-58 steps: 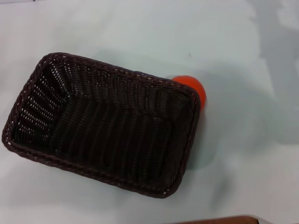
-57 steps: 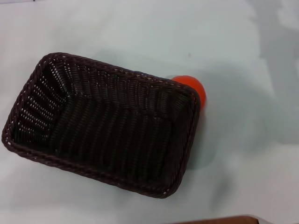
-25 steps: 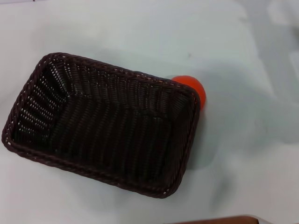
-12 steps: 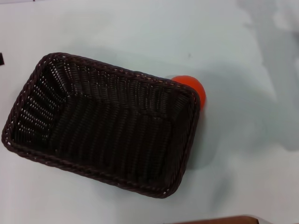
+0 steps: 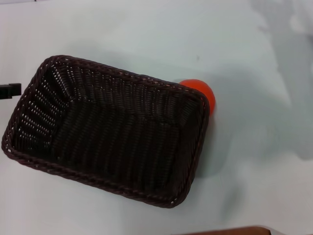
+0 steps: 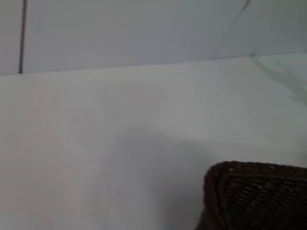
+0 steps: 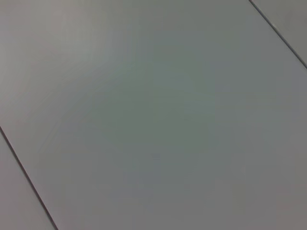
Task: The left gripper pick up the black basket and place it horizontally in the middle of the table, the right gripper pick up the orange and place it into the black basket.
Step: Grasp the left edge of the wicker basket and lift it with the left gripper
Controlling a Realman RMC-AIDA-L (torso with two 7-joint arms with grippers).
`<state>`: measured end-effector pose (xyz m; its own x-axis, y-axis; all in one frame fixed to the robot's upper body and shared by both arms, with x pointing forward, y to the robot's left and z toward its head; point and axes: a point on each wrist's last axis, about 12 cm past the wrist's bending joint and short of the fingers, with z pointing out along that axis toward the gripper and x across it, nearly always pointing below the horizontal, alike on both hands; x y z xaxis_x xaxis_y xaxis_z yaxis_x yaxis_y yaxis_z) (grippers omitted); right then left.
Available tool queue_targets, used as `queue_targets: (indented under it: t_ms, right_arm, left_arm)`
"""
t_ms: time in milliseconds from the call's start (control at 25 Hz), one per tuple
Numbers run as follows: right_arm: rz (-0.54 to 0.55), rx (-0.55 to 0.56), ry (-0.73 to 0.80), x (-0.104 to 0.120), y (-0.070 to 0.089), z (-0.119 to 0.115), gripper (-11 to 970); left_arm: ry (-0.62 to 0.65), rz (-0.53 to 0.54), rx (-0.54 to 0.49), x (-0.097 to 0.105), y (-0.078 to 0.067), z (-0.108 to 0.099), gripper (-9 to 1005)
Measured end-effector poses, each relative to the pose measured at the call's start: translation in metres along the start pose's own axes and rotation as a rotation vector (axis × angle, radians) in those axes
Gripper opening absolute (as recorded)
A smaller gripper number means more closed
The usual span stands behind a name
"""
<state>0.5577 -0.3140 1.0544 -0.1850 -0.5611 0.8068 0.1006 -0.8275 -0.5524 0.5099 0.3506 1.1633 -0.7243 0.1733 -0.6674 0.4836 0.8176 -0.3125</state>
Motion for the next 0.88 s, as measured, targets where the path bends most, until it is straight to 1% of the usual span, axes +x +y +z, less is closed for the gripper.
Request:
queue_targets:
  t_ms: [240,360,520,880]
  right_arm:
    - [0.002,-0.005,-0.006,-0.001,0.000,0.001,924]
    - [0.003,-0.008,-0.004,-0.001,0.000,0.001,925]
    - [0.007,-0.021,0.006,0.000,0.002,0.000,925]
    - [0.011,-0.046,0.004,0.000,0.006,-0.002,924]
  left_arm:
    - [0.028,0.012,0.042,-0.004,-0.006,0.004,732]
    - [0.053,0.020,0.038,-0.004,-0.006,0.008,732]
    - [0.092,0.025,0.035,-0.004,-0.007,0.015,704]
    - [0.172,-0.007,0.050,-0.001,-0.006,0.038,640]
